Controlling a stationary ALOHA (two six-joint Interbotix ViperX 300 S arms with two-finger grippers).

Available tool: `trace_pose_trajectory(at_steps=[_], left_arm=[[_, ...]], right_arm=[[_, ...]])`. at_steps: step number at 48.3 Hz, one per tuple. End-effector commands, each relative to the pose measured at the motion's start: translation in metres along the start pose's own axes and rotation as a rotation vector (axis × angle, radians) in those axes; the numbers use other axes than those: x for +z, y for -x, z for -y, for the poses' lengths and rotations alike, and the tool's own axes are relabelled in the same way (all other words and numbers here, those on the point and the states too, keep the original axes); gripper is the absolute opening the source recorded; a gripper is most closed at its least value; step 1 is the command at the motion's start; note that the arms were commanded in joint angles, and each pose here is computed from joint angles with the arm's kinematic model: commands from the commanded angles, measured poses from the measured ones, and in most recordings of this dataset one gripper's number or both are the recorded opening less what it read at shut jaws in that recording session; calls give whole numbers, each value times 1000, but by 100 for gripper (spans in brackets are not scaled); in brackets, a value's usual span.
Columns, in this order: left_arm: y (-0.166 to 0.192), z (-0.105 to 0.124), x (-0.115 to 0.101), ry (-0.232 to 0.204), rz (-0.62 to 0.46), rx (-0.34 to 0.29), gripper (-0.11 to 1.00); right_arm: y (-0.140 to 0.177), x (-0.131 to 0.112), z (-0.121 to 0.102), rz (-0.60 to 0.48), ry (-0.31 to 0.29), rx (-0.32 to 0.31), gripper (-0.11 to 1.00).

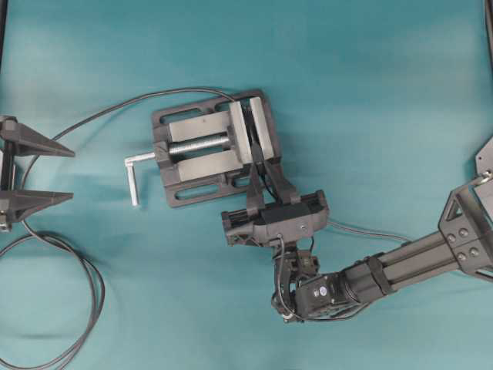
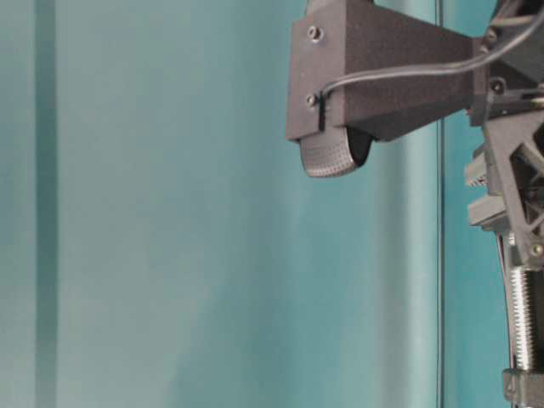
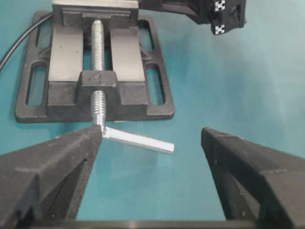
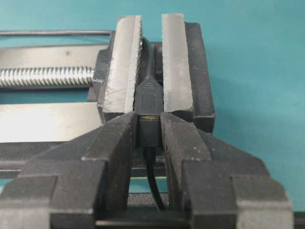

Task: Insert the USB cable into the fixed female connector.
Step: 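Hold the plug pressed into the port with the right gripper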

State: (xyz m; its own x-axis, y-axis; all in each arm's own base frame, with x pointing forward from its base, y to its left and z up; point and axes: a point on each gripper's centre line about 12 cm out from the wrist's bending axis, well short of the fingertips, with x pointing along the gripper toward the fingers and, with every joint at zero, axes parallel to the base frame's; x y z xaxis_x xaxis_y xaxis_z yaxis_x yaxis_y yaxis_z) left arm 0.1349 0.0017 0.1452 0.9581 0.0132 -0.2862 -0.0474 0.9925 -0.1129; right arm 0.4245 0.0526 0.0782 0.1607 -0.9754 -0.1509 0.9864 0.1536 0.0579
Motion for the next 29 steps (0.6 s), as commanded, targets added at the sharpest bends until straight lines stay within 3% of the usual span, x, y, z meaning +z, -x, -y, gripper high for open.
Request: trace_pose_trajectory(at_steps=[1, 29], left_arm=[[-1, 0, 5, -4, 14, 1, 100], [-1, 0, 5, -4, 14, 1, 100]], right_arm=[[-60, 19, 2, 16, -46, -126, 22], [-60, 19, 2, 12, -40, -123, 22]])
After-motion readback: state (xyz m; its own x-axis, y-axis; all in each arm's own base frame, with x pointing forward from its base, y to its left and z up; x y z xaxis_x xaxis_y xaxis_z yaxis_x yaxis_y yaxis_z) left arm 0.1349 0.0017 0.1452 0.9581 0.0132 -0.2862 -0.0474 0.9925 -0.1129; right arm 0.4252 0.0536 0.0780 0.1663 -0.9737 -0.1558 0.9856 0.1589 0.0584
